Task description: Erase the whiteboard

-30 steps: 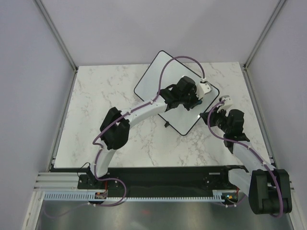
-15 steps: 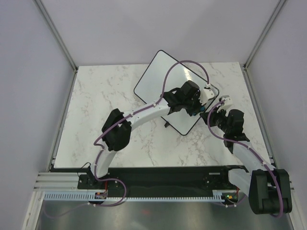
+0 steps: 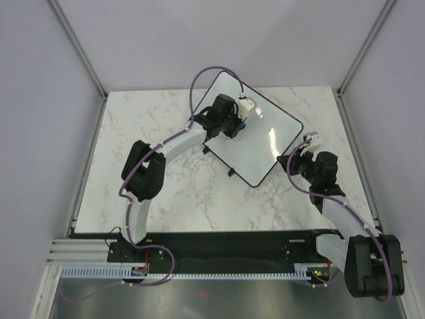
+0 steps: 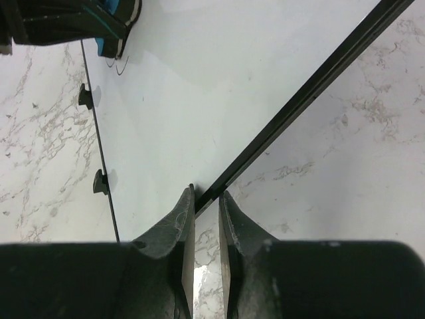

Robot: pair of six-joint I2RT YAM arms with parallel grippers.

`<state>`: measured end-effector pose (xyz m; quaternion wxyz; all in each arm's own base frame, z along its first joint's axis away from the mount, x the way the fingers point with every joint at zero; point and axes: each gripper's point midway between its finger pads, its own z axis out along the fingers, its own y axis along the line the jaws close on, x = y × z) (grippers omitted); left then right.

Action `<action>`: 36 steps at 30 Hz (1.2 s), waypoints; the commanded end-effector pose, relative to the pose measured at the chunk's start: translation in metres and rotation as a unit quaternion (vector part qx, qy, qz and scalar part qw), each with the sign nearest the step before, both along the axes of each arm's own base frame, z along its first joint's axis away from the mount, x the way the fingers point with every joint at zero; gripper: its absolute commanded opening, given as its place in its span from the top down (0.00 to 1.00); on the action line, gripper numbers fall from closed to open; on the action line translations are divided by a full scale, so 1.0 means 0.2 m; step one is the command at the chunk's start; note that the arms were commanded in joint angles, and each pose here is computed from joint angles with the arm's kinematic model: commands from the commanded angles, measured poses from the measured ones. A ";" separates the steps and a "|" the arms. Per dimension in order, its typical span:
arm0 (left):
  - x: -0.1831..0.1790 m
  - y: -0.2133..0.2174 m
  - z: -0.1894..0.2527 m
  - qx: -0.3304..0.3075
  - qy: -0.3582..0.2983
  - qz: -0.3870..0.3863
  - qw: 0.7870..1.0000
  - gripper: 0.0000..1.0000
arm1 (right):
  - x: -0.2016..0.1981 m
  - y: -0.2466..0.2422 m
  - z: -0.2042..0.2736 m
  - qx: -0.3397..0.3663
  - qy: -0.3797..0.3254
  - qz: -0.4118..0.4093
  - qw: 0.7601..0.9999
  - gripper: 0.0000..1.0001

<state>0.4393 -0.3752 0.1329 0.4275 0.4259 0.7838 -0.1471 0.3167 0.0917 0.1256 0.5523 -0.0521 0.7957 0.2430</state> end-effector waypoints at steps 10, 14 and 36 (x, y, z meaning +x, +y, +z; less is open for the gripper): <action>0.02 0.03 -0.21 0.058 -0.011 0.024 0.998 0.98 | 0.00 0.06 0.09 -0.010 -0.041 0.040 0.998 1.00; -0.30 -0.21 -0.24 0.058 0.011 -0.059 0.997 0.98 | 0.00 0.06 0.09 -0.012 -0.041 0.039 0.998 1.00; -0.12 0.08 -0.30 0.060 0.044 0.017 0.997 0.98 | 0.00 0.06 0.10 -0.011 -0.045 0.040 0.998 1.00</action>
